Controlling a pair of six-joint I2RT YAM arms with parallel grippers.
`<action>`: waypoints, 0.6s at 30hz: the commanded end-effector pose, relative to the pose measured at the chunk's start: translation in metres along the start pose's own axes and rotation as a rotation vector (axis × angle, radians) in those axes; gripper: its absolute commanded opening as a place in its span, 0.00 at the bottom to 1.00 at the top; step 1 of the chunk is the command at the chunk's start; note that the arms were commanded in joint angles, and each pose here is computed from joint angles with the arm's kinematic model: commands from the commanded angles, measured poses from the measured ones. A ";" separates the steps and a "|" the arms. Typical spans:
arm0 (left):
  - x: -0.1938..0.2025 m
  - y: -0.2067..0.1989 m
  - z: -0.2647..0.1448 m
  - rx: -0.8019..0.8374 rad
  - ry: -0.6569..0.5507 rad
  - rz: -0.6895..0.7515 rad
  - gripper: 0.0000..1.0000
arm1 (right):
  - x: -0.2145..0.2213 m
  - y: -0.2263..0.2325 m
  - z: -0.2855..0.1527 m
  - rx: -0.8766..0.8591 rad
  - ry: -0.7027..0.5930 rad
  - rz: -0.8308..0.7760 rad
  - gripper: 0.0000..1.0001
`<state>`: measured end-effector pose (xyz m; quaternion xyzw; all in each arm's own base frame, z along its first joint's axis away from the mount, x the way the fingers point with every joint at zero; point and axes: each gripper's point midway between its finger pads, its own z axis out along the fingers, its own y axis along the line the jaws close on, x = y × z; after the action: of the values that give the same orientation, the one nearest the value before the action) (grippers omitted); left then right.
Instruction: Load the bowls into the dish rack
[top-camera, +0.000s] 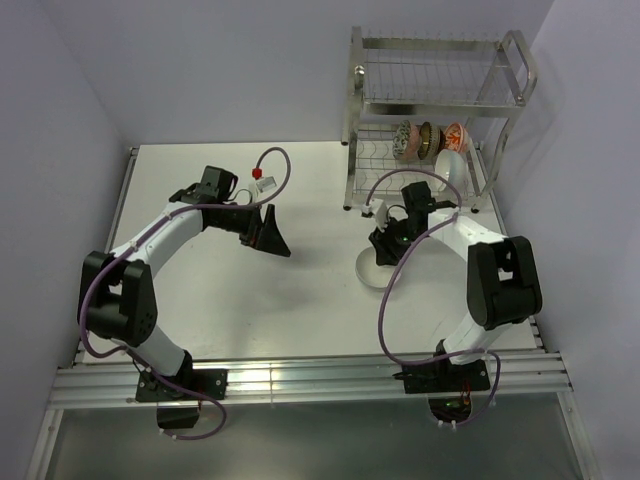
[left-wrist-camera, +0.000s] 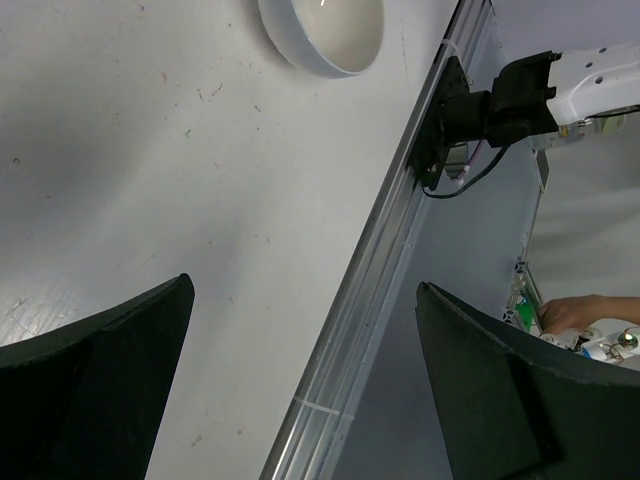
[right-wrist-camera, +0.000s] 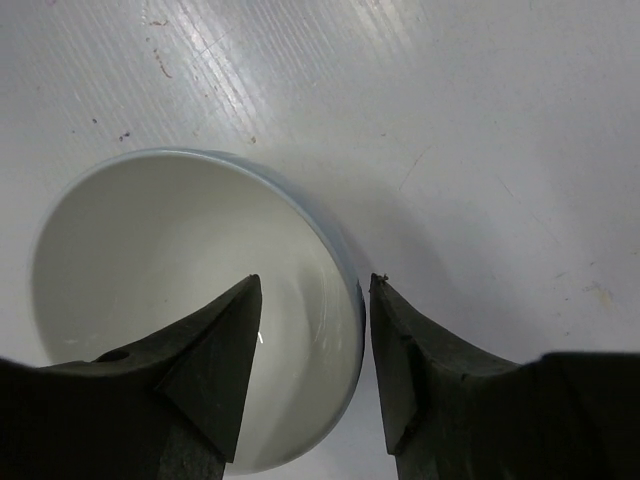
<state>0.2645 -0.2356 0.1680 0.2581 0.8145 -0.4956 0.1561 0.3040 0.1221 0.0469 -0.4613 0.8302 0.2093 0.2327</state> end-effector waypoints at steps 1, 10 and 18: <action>-0.008 -0.003 0.000 0.031 -0.022 0.046 0.99 | -0.014 -0.006 -0.004 -0.020 -0.044 -0.018 0.52; -0.011 -0.003 0.001 0.041 -0.018 0.042 1.00 | -0.010 -0.005 -0.001 -0.034 -0.019 0.005 0.40; -0.013 -0.004 0.000 0.034 -0.028 0.042 0.99 | -0.007 -0.010 0.000 0.010 -0.016 0.046 0.13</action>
<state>0.2660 -0.2368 0.1629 0.2550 0.8148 -0.4990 0.1488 0.3097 0.1213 0.0414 -0.4480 0.8384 0.2190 0.2200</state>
